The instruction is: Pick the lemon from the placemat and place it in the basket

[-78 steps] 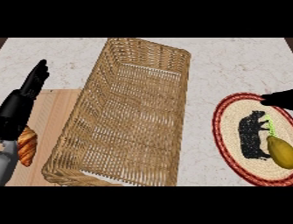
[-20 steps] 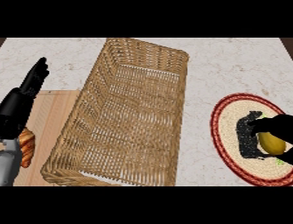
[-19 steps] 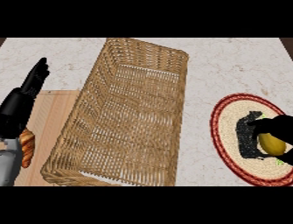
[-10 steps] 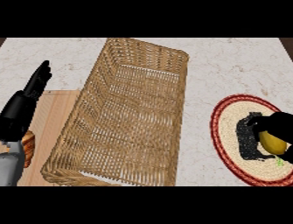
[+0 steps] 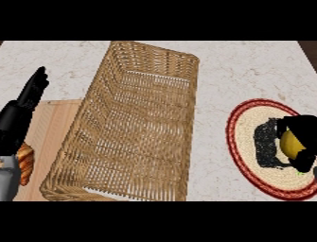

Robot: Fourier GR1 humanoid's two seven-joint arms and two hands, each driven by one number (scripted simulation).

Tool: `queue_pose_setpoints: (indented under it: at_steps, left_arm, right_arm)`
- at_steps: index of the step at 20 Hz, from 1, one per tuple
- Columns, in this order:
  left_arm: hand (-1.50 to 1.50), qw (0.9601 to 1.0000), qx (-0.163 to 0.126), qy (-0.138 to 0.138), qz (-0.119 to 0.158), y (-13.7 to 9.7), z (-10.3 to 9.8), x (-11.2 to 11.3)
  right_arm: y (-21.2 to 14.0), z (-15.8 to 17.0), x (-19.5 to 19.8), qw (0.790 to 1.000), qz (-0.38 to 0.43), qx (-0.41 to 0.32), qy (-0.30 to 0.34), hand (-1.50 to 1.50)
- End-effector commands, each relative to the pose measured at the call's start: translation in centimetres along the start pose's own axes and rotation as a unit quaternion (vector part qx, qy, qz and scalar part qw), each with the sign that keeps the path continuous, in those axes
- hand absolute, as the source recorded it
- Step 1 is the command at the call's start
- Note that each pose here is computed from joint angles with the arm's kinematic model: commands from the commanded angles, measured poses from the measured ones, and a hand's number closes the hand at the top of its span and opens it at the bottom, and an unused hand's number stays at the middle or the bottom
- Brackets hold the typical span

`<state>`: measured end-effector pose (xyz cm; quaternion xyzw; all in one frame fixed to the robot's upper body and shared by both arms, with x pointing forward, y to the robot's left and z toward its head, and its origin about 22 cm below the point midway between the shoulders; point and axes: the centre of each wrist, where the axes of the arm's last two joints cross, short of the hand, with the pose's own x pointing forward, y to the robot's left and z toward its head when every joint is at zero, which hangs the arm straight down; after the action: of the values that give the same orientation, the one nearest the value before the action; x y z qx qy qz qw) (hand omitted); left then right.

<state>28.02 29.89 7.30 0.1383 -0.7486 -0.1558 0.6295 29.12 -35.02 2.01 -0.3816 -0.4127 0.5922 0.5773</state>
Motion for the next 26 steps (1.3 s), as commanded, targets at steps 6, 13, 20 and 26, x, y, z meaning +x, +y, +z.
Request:
queue_pose_setpoints:
  at_steps: [6, 13, 20, 26]
  left_arm:
    - [0.00, 0.9999, 0.004, 0.009, -0.010, -0.5, 0.3, -0.1]
    - [0.00, 1.0000, 0.003, 0.003, -0.002, 1.0, -0.2, 0.1]
    - [0.00, 0.9999, -0.010, -0.004, -0.001, -1.2, -0.1, 0.8]
    - [0.00, 0.9999, -0.013, -0.006, -0.004, 0.3, -1.3, 1.1]
  right_arm:
    - [-6.0, 2.3, 3.8, 0.949, -0.172, -0.261, 0.043, 1.50]
    - [-13.9, 6.4, 9.5, 0.877, -0.321, -0.342, -0.108, 1.50]
    - [-22.7, 12.0, 15.0, 0.867, -0.320, -0.340, -0.177, 1.50]
    - [-27.9, 14.0, 22.3, 0.882, -0.324, -0.288, -0.186, 1.50]
